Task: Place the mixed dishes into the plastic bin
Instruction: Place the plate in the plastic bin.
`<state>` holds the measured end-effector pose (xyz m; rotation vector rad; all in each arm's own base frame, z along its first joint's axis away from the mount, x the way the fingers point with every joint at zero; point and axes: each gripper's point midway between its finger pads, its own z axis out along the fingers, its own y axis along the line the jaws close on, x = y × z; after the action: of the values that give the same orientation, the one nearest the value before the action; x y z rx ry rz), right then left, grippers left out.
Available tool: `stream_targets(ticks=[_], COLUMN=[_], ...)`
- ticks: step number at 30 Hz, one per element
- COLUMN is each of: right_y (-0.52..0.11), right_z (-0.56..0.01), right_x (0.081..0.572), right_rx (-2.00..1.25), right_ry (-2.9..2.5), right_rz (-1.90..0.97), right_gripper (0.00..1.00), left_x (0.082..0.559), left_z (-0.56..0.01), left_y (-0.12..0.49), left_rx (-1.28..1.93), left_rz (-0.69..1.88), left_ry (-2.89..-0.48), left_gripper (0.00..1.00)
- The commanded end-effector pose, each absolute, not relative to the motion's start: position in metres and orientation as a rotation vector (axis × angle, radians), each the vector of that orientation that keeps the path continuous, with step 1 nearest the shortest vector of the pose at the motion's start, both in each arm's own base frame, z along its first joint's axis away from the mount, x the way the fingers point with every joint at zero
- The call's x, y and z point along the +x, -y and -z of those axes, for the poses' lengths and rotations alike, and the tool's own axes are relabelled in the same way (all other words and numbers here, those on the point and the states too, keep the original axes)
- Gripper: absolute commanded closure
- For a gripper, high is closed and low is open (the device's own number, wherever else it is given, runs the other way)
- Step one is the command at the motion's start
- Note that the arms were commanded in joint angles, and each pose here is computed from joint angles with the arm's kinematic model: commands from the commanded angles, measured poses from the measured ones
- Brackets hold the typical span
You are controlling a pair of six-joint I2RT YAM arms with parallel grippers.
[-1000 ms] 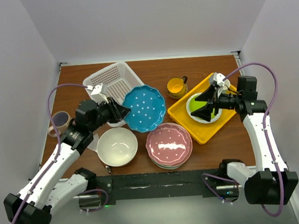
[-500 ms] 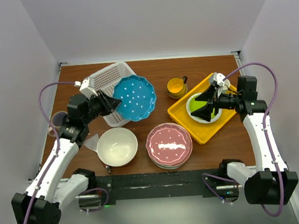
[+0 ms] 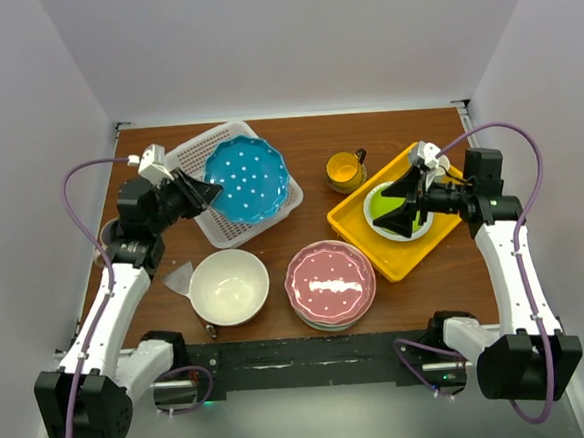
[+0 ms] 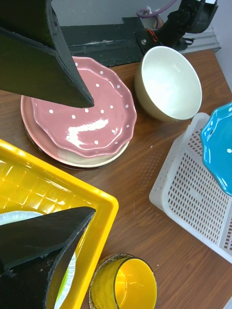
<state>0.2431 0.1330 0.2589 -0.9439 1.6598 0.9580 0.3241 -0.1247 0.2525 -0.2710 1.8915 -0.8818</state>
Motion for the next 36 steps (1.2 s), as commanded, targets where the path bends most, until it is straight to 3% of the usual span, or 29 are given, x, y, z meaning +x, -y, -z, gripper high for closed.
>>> stream_targets(ticks=[1, 36], right_y=[-0.134, -0.134], right_z=[-0.265, -0.266], right_x=[0.242, 0.240], right_rx=[-0.957, -0.955], right_ry=[-1.618, -1.614], right_rz=[-0.957, -0.958], right_gripper=[0.13, 0.12], left_x=[0.330, 0.357], left_z=[-0.332, -0.320], left_y=[0.129, 0.091], left_rx=[-0.168, -0.266], left_rz=[0.983, 0.923], left_ry=[-1.630, -1.624], left_gripper=[1.00, 1.00])
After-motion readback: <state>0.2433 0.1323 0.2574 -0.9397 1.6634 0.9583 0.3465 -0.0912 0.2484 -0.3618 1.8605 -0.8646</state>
